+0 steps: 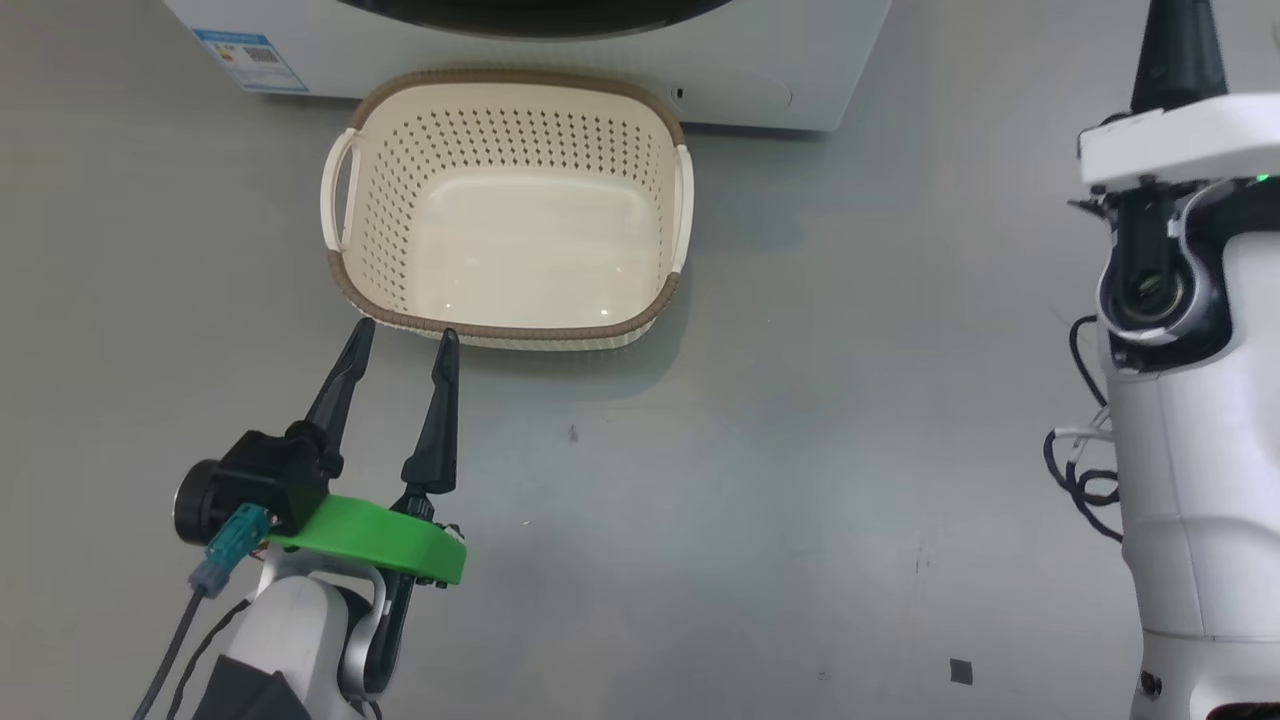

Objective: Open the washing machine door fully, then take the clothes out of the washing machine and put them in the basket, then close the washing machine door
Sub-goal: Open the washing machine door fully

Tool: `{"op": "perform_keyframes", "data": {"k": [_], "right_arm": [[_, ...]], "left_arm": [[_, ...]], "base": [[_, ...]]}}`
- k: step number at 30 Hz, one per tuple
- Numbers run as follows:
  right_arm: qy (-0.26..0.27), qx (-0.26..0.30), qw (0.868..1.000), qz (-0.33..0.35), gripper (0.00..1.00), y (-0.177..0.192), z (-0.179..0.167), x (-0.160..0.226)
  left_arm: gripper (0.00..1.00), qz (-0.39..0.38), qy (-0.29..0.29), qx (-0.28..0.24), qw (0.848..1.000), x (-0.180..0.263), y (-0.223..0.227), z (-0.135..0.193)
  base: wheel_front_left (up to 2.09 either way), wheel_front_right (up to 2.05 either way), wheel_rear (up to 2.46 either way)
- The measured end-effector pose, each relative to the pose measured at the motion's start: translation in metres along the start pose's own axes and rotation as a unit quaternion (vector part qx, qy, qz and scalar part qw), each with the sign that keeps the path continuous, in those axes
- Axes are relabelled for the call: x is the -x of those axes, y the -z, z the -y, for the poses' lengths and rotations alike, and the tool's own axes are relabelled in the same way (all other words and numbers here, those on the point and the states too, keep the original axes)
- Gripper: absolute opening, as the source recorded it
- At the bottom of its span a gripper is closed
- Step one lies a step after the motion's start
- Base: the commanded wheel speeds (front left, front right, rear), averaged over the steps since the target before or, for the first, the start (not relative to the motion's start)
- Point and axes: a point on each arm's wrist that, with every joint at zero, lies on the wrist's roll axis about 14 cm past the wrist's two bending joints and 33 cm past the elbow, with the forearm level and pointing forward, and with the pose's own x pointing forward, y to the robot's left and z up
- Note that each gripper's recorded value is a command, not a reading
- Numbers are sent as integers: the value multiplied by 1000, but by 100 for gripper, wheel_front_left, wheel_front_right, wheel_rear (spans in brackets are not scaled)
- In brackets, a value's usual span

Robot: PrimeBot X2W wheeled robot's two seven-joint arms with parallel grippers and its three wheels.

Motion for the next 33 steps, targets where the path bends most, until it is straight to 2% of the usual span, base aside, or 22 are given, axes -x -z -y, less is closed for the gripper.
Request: {"op": "perform_keyframes", "data": {"k": [5,10,17,26,33], "right_arm": [[4,-39,999,-7,0,4,3,-30],[-12,-89,996,-28,0,14,-10,-62],[-37,-174,981,-77,0,37,-31,-100],[-58,-207,970,-114,0,58,-48,-131],[-55,-216,966,-132,0,65,-48,-146]], "left_arm": [[100,-9,-3,5,1000,-9,8,-6],[100,-14,-15,6,1000,-13,13,-18],[100,-23,-35,4,999,-15,19,-38],[100,-34,-57,9,998,-16,28,-55],[100,-39,-72,13,997,-12,31,-65]], "base": [[0,0,0],[0,0,0],[0,0,0],[0,0,0],[0,0,0]]}}
